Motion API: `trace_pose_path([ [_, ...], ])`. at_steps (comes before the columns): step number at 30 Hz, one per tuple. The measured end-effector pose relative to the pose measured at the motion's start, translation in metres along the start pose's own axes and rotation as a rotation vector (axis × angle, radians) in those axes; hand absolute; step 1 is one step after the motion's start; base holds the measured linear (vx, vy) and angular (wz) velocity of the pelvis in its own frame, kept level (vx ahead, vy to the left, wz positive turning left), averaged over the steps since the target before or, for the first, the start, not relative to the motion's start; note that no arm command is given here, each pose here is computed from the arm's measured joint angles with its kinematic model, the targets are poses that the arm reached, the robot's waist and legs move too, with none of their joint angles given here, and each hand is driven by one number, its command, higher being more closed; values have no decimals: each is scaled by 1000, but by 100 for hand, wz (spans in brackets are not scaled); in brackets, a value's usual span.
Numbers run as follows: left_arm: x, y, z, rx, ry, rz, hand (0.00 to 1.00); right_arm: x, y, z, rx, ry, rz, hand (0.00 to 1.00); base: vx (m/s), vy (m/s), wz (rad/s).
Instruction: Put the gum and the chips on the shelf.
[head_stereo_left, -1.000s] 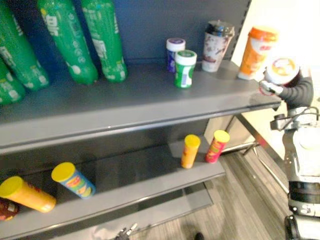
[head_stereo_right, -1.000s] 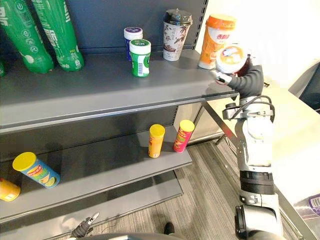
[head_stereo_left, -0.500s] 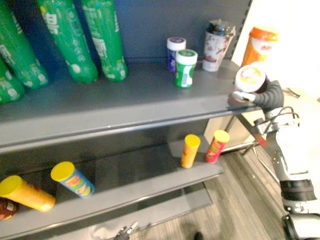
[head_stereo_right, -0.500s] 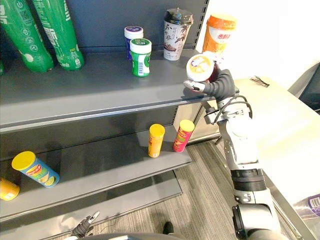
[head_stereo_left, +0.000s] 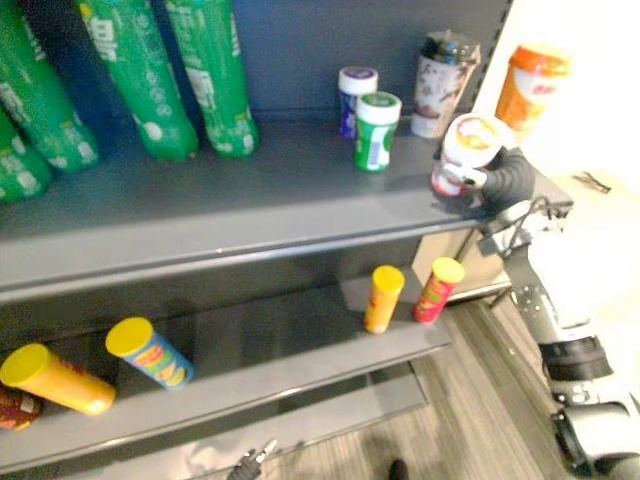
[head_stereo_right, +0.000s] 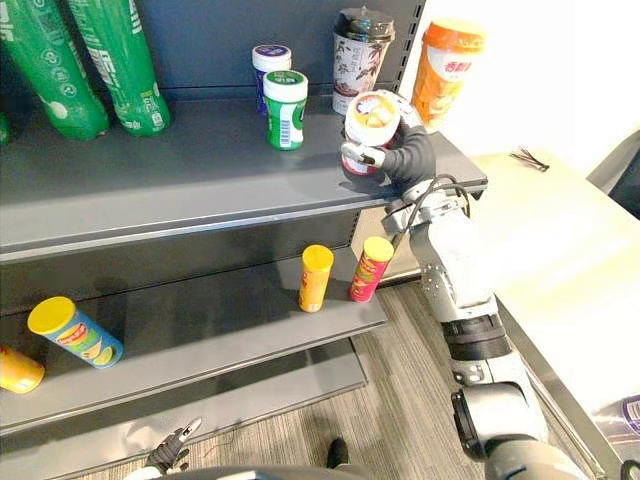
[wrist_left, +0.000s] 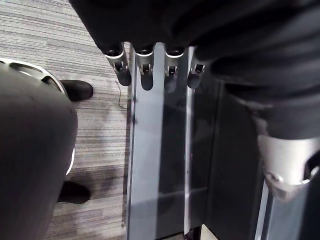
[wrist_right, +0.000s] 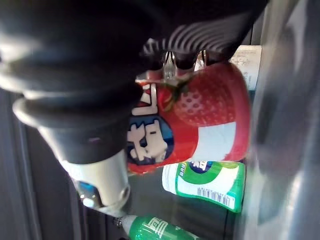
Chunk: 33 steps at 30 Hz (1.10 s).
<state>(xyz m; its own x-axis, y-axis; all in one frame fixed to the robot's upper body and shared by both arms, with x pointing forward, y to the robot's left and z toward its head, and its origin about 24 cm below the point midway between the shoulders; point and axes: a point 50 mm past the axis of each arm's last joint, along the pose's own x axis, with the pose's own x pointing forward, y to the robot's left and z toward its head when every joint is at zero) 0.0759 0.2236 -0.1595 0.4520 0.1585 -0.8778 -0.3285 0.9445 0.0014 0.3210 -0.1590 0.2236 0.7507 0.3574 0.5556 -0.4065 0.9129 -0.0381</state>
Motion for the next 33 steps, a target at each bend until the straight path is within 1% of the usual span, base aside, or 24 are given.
trace_pose_path([
  [3, 1, 0, 2, 4, -3, -2, 0, 5, 2, 1, 39, 10, 15, 100, 0, 0, 0],
  [5, 1, 0, 3, 9, -3, -1, 0, 11, 8, 1, 54, 30, 55, 100, 0, 0, 0],
  [8, 1, 1, 4, 13, 6, -2, 0, 19, 11, 2, 42, 67, 106, 100, 0, 0, 0],
  [12, 2, 1, 6, 40, 11, -8, 0, 21, 12, 3, 40, 99, 138, 100, 0, 0, -1],
  [19, 2, 1, 7, 44, 18, -9, 0, 24, 15, 6, 26, 133, 189, 100, -6, -6, -2],
  [24, 3, 1, 7, 46, 17, -9, 0, 22, 34, 15, 5, 118, 328, 100, -12, -13, -2],
  [27, 3, 1, 8, 52, 17, -10, 0, 20, 43, 17, 30, 113, 381, 100, -23, -17, -4],
  [33, 3, 1, 8, 53, 17, -10, 0, 19, 50, 20, 26, 105, 418, 100, -19, -15, -3],
])
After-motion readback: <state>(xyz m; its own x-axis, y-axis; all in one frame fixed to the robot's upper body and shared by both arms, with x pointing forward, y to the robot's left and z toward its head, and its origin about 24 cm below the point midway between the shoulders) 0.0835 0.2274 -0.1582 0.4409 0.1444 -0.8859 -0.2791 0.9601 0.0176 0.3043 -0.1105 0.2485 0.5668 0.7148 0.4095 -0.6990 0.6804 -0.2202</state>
